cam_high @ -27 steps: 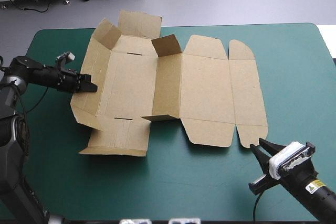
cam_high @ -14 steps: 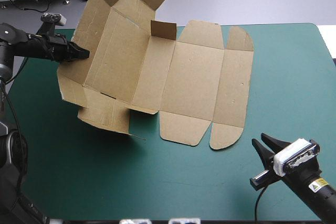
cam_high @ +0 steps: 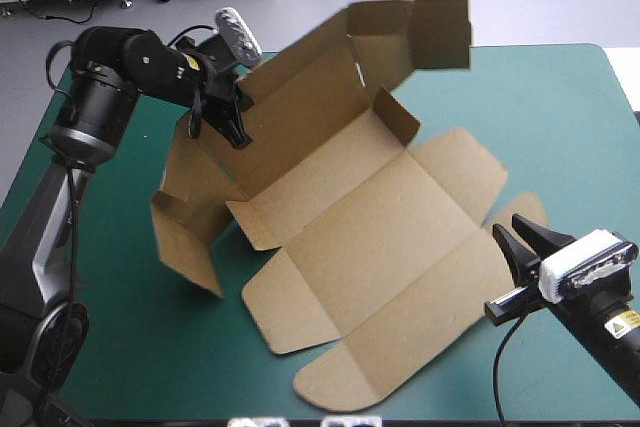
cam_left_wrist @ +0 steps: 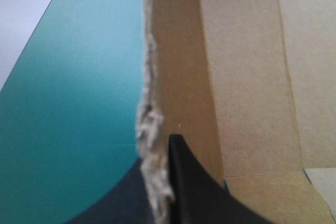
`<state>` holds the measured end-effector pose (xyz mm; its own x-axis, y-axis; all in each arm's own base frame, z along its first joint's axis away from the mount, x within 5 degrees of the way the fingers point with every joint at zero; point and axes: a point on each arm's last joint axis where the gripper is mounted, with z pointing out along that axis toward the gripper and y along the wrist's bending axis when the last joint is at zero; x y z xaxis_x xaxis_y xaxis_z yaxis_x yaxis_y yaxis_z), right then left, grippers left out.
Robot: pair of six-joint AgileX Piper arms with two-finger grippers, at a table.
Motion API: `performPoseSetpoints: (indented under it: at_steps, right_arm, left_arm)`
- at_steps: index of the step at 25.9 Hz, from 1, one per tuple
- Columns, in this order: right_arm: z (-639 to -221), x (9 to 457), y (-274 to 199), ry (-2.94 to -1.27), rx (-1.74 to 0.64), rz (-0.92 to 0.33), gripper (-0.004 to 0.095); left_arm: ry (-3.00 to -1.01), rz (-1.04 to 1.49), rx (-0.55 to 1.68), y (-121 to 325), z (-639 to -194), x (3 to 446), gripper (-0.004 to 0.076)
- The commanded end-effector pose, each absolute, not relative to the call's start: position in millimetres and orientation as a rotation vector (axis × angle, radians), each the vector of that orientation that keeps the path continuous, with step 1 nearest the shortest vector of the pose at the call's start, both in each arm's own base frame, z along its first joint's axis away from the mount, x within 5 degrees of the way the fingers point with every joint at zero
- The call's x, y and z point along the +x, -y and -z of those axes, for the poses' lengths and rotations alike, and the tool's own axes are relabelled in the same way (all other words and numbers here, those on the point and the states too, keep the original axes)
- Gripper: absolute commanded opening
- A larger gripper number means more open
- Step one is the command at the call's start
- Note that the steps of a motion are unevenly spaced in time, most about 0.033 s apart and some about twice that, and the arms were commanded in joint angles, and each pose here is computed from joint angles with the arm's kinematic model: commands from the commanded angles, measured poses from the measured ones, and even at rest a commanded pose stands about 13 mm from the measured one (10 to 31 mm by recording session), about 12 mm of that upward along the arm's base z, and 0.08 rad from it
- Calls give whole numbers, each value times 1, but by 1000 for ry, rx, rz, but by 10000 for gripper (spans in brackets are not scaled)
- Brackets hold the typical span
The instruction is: Fold the box
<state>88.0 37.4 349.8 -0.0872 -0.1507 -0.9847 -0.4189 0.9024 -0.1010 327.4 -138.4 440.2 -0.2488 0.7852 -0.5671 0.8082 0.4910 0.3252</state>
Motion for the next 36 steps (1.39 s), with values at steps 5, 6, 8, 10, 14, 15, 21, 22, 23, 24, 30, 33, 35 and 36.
performPoseSetpoints:
  at_steps: [5, 6, 8, 10, 14, 15, 21, 22, 23, 24, 30, 33, 35, 36]
  right_arm:
    - [-398, 99, -34, -1547, -387, -189, 246]
    - [-404, 99, -33, -1543, -381, -179, 246]
    - [-414, 100, -31, -1535, -367, -154, 246]
    - [-424, 99, -29, -1527, -350, -128, 246]
    - [-438, 102, -26, -1527, -334, -91, 246]
    - [-438, 104, -27, -1536, -337, -93, 246]
    - [-430, 127, -30, -1630, -354, -116, 246]
    - [-430, 131, -31, -1639, -355, -117, 246]
    - [-430, 133, -31, -1647, -356, -118, 246]
    - [-431, 135, -31, -1648, -354, -121, 246]
    - [-433, 150, -33, -1676, -341, -137, 245]
    - [-446, 161, -34, -1675, -359, -116, 236]
    - [-453, 170, -35, -1690, -377, -113, 197]
    - [-456, 175, -36, -1702, -387, -107, 169]
  left_arm:
    - [-1734, -67, 1515, 160, -474, 262, -3]
    - [-1715, -75, 1514, 159, -474, 256, -3]
    - [-1688, -91, 1523, 159, -462, 248, -3]
    - [-1652, -97, 1514, 157, -449, 238, -3]
    - [-1570, -96, 1464, 161, -413, 226, -3]
    - [-1558, -101, 1464, 162, -407, 226, -3]
    - [-1316, -287, 1564, 182, -375, 222, -3]
    - [-1294, -322, 1591, 183, -373, 221, -3]
    - [-1290, -338, 1604, 182, -371, 221, -3]
    - [-1293, -347, 1611, 182, -371, 221, -3]
    - [-1279, -308, 1502, 181, -382, 218, -6]
    - [-1254, -345, 1514, 179, -382, 217, -6]
    - [-1259, -357, 1534, 177, -377, 216, -6]
    - [-1264, -358, 1543, 177, -374, 216, -6]
